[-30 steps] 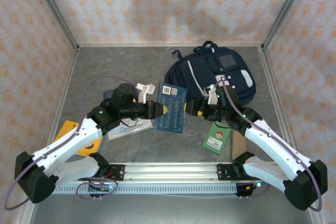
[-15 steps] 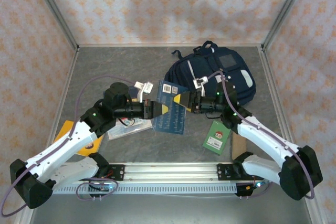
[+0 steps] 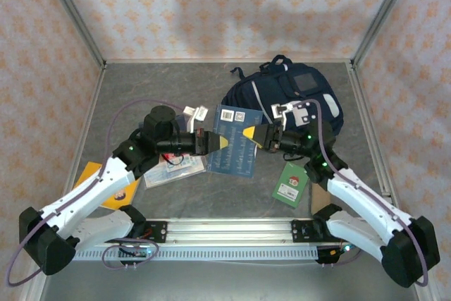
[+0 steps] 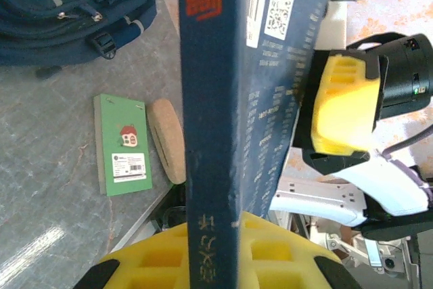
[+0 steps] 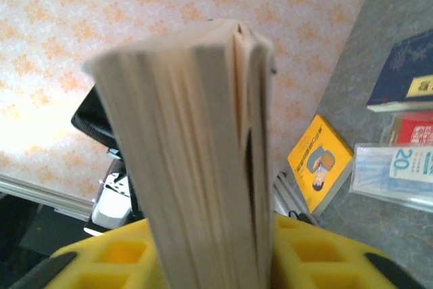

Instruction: Pack the student bag

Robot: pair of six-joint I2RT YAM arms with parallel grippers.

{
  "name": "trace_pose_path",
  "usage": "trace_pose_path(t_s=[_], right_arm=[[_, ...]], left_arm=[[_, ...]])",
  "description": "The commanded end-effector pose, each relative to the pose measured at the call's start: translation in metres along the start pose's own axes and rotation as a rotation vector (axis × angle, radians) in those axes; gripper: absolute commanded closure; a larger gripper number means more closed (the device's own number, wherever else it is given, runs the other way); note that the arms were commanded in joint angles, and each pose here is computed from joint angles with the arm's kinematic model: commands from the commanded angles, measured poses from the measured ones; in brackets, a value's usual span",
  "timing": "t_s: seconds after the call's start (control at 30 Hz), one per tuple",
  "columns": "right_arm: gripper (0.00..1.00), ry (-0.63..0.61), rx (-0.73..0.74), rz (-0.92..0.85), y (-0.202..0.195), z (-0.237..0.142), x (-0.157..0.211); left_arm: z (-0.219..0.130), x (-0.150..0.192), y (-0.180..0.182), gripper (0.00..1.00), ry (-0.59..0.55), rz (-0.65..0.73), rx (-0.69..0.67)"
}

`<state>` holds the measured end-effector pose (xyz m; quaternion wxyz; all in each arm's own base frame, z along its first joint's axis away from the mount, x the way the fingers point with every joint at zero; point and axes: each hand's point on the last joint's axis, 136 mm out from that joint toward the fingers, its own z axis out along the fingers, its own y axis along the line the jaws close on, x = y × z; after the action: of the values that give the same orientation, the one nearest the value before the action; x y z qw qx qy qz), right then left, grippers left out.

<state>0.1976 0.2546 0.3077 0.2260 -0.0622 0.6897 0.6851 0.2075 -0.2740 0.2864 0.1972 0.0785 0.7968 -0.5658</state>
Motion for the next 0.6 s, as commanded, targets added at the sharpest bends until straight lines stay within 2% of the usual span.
trace_pose_path(t_s=[0.0,0.03,0.07,0.13,0.2,0.27,0.33,0.4,0.57], right_arm=[[0.86,0.015,0.016,-0.039,-0.003,-0.005,0.009],[0.96,0.012,0.035,-0.038,-0.006,-0.005,0.009],[1.0,-0.005,0.053,-0.045,-0.01,-0.006,0.006],[1.0,-0.07,0.149,-0.064,-0.025,-0.011,-0.004],[1.0,-0.154,0.208,-0.081,-0.031,-0.016,-0.019],[1.0,-0.318,0.269,-0.045,-0.039,-0.028,-0.045],[1.0,-0.428,0.247,-0.014,-0.035,-0.033,-0.063],[1.0,-0.561,0.211,0.043,-0.029,-0.041,-0.085],[1.0,-0.746,0.122,0.124,-0.006,-0.05,-0.124]], left_arm=[[-0.004,-0.021,-0.022,1.0,-0.054,0.044,0.054],[-0.003,-0.021,-0.022,1.0,-0.051,0.043,0.055],[-0.003,-0.022,-0.022,1.0,-0.048,0.042,0.057],[-0.003,-0.023,-0.025,0.96,-0.048,0.042,0.062],[-0.003,-0.025,-0.024,0.77,-0.053,0.036,0.052],[-0.005,-0.028,-0.023,0.53,-0.066,0.022,0.033],[-0.009,-0.033,-0.012,0.36,-0.095,-0.014,-0.03],[-0.013,-0.042,-0.003,0.29,-0.144,-0.054,-0.073],[-0.021,-0.075,-0.001,0.23,-0.334,-0.188,-0.042]])
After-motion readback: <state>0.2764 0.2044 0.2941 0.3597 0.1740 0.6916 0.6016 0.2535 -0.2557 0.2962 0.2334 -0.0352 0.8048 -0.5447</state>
